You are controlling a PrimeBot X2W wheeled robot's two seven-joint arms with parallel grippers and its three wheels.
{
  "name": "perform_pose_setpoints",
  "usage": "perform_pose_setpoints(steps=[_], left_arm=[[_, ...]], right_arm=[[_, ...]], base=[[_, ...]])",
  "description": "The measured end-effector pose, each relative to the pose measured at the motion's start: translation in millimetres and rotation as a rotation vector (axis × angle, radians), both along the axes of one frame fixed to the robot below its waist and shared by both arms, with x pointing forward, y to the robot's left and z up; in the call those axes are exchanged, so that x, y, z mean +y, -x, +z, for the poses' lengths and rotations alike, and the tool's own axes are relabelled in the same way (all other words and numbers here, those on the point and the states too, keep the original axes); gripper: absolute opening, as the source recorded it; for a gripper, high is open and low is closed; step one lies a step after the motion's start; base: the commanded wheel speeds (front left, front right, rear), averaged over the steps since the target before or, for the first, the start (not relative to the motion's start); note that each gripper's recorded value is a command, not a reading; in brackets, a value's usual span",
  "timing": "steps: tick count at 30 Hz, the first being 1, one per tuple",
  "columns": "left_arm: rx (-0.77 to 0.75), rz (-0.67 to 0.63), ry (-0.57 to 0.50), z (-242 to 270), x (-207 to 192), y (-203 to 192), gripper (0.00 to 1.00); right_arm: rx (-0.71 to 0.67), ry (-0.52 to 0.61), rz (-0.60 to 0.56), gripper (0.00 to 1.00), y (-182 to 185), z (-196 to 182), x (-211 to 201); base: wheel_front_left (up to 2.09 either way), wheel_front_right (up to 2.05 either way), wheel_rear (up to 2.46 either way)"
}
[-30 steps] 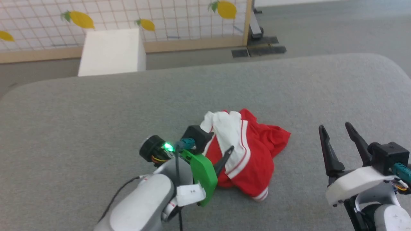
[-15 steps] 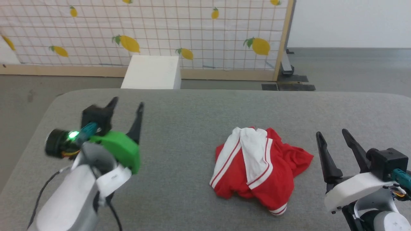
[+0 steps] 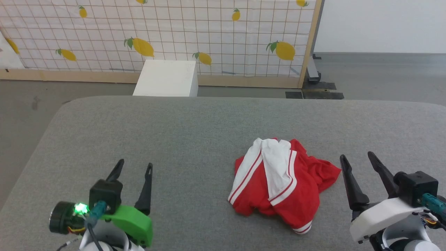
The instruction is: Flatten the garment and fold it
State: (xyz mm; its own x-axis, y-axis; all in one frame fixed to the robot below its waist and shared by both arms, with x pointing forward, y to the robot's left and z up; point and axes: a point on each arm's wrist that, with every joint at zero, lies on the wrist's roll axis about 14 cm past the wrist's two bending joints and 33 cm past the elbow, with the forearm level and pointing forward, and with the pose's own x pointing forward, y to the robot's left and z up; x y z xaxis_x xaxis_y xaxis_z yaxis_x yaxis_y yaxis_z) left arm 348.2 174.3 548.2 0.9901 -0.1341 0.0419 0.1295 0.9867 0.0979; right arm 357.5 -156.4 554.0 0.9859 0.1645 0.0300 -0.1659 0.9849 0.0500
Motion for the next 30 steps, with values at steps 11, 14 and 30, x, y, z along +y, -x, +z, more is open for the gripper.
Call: perform_pose_setpoints(steps=[11, 14, 30], left_arm=[[-0.01, -0.024, 0.04, -2.4, -15.1, 8.5, 1.0], [-0.008, -0.022, 0.041, -2.9, -14.7, 8.9, 1.0], [0.078, -0.007, 0.069, -27.1, -17.8, 9.5, 1.0]], right_arm=[[0.034, -0.001, -0.001, 1.0, 5.0, -11.5, 0.6], [0.034, -0.001, 0.001, 1.0, 4.6, -11.6, 1.3], [0.518, 0.178, 0.278, 1.0, -12.6, -60.8, 47.7]], base=[[0.0, 0.0, 0.0], [0.0, 0.0, 0.0], [0.0, 0.0, 0.0]])
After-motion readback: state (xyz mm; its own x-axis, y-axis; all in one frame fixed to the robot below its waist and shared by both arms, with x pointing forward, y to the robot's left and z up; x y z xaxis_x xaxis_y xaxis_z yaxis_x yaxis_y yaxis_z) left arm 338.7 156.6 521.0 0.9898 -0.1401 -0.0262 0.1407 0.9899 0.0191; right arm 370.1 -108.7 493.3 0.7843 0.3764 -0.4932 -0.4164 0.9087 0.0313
